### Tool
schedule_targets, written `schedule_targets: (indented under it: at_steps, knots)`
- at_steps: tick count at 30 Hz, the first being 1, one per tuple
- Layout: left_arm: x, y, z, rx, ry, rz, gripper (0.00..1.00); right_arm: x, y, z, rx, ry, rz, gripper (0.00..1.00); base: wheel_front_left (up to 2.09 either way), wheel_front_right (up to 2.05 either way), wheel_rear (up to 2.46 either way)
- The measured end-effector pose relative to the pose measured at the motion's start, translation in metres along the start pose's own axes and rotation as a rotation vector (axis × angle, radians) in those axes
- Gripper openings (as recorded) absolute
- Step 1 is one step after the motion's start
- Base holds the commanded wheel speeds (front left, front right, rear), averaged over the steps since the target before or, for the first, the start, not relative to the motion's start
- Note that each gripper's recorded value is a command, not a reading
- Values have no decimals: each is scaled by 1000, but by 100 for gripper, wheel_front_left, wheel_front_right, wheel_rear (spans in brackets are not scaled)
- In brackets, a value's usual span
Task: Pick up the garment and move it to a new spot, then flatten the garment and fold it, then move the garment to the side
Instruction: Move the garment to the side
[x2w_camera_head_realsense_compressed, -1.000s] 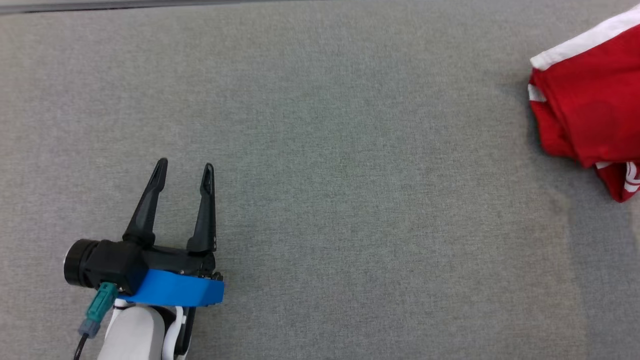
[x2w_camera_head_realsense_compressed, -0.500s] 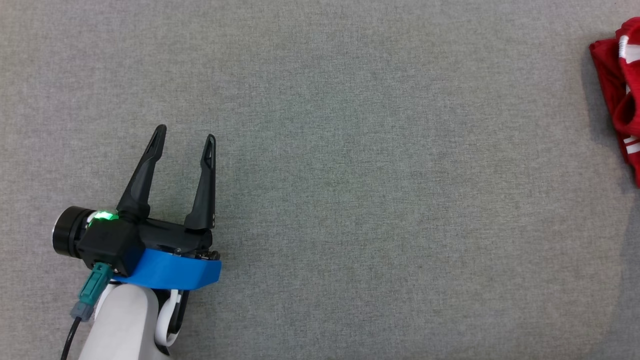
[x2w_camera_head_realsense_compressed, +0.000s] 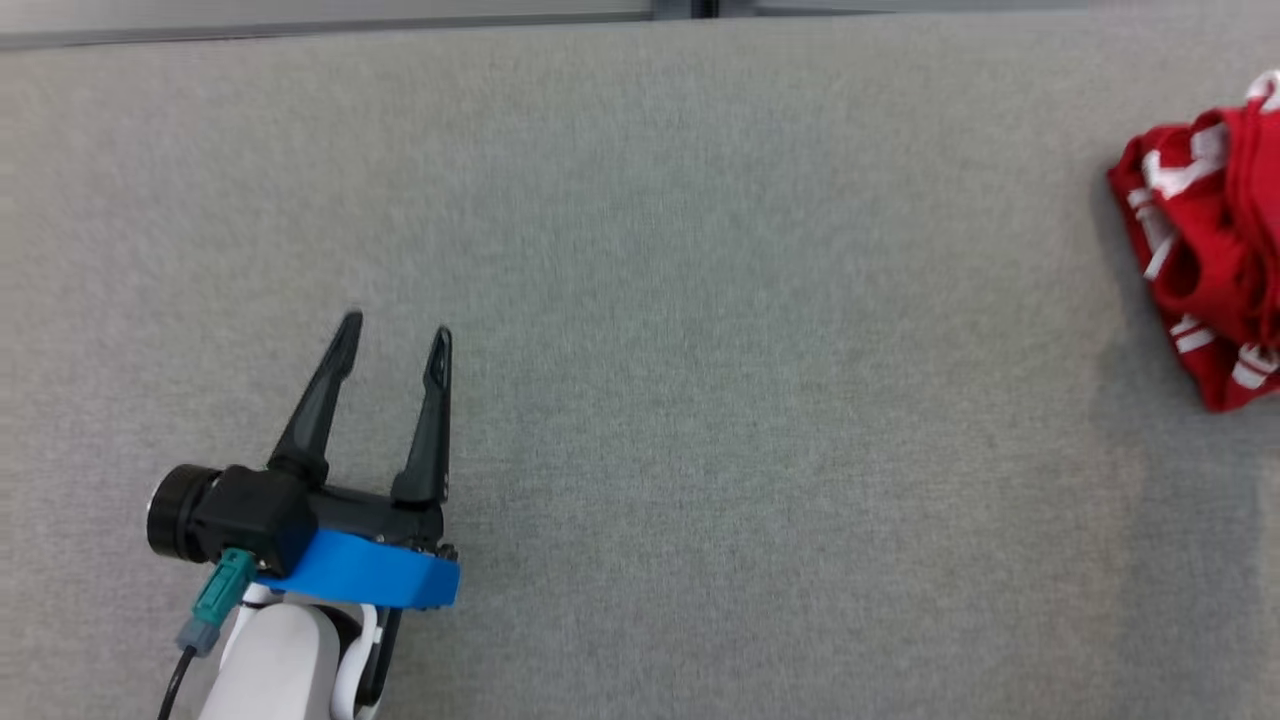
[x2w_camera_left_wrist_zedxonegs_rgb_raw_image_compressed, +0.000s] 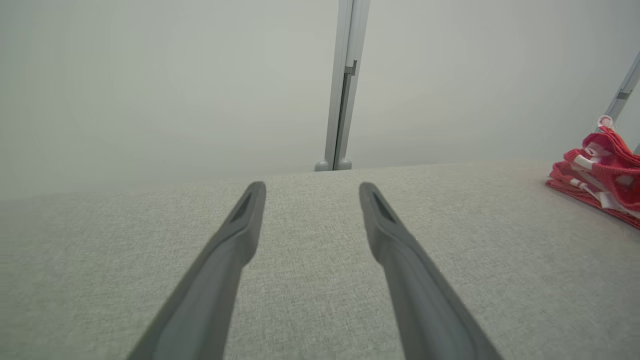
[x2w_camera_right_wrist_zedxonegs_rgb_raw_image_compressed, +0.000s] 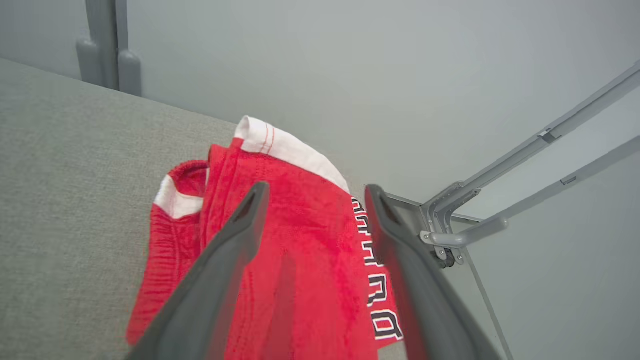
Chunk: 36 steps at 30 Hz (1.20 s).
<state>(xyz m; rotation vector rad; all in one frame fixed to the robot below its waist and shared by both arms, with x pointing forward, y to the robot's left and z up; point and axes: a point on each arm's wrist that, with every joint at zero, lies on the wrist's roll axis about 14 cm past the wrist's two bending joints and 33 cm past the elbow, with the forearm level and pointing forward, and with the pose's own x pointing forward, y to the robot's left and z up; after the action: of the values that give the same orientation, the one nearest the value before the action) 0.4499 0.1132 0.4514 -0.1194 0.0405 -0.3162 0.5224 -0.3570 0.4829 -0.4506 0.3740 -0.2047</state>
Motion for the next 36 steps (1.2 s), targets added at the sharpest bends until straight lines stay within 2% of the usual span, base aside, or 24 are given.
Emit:
schedule_targets:
  at_steps: [4,7,11,17,27,36]
  knots:
    - [-15,-6,12,-10,-18,8,100,-35,21,32,126,-194,32,100,0,0,0]
    - [-28,-6,19,-18,-29,28,100,-68,40,39,202,-282,64,100,0,0,0]
    - [-46,-5,24,-23,-37,59,100,-112,64,46,308,-351,111,100,0,0,0]
    - [-70,1,30,-39,-53,120,100,-158,70,33,420,-372,122,100,0,0,0]
    - [-111,12,24,-37,-38,205,100,-191,80,27,472,-389,149,100,0,0,0]
    - [-123,16,14,-41,-11,232,100,-194,99,32,495,-384,210,100,0,0,0]
